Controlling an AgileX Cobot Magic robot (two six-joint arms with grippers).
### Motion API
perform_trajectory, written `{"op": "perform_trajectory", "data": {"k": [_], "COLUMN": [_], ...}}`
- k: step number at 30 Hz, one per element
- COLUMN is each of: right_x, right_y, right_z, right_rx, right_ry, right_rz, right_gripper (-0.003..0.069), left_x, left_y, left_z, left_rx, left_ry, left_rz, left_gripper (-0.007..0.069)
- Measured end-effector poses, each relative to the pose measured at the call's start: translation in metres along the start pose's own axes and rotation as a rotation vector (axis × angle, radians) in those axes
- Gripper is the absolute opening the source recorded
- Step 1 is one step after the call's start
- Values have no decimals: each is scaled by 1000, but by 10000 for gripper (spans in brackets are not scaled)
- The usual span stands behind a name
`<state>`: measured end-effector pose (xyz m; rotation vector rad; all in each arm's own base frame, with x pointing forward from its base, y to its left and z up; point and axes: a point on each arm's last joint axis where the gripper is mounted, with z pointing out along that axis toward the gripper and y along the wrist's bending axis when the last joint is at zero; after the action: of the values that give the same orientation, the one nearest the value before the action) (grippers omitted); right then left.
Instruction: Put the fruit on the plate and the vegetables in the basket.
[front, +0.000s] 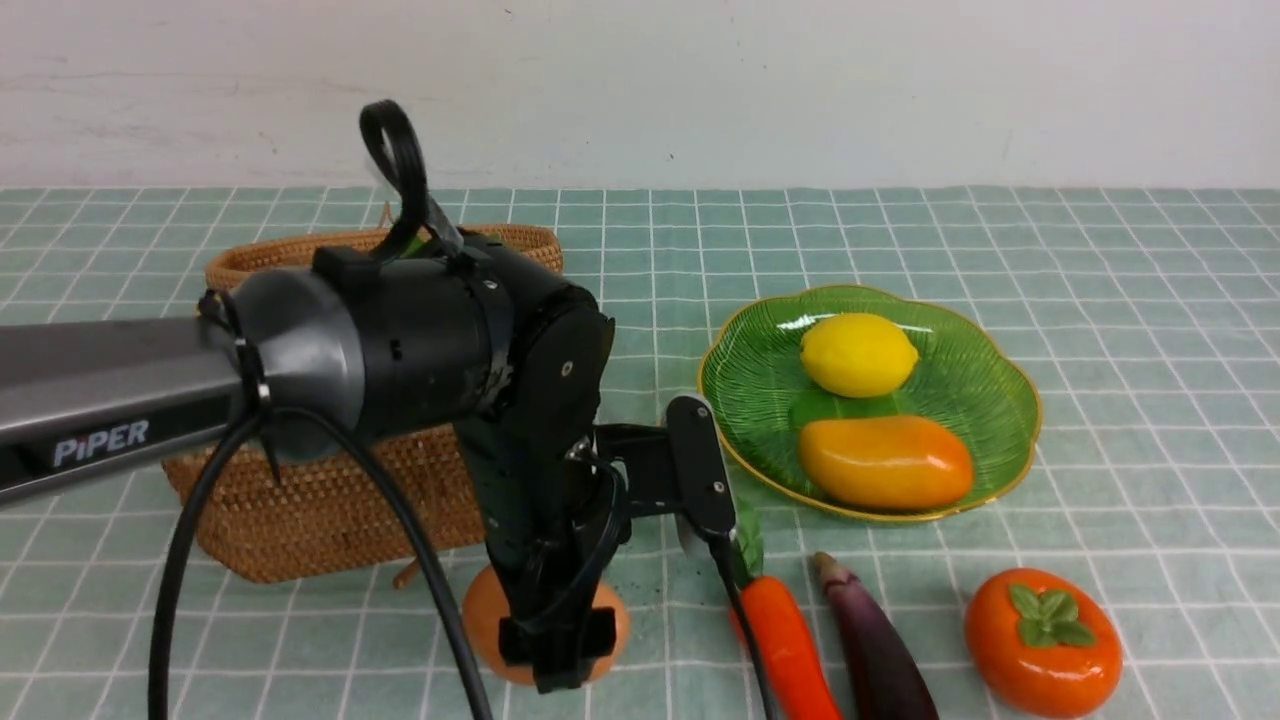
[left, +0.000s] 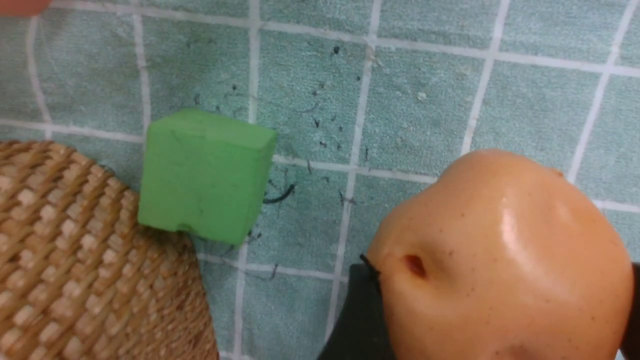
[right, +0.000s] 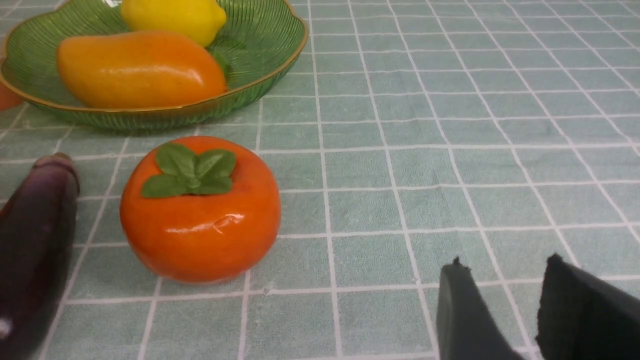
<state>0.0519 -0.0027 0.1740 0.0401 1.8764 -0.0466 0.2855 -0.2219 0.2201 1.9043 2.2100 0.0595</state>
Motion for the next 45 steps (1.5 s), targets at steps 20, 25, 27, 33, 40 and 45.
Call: {"op": "perform_trajectory", "data": {"k": [20, 25, 27, 33, 40, 45], "right_x": [0, 0, 0, 0, 0, 0], "right_y": [0, 0, 0, 0, 0, 0], "right_z": [0, 0, 0, 0, 0, 0], "right_rx": [0, 0, 0, 0, 0, 0], "right_ry": [0, 0, 0, 0, 0, 0], "right_rz": [0, 0, 0, 0, 0, 0], "right_gripper": [242, 242, 242, 242, 242, 242], "left_x": [71, 109, 119, 130, 134, 136], "left_y": [58, 95, 107, 120, 114, 104], "left_z": [-147, -143, -134, -84, -61, -78], "left_rx": [-396, -491, -507, -470, -423, -400], "left_ry": [-217, -292, -325, -325, -319, -326], "left_rz": [-262, -499, -570, -657, -757, -816], "left_gripper": [573, 573, 573, 573, 633, 669]}}
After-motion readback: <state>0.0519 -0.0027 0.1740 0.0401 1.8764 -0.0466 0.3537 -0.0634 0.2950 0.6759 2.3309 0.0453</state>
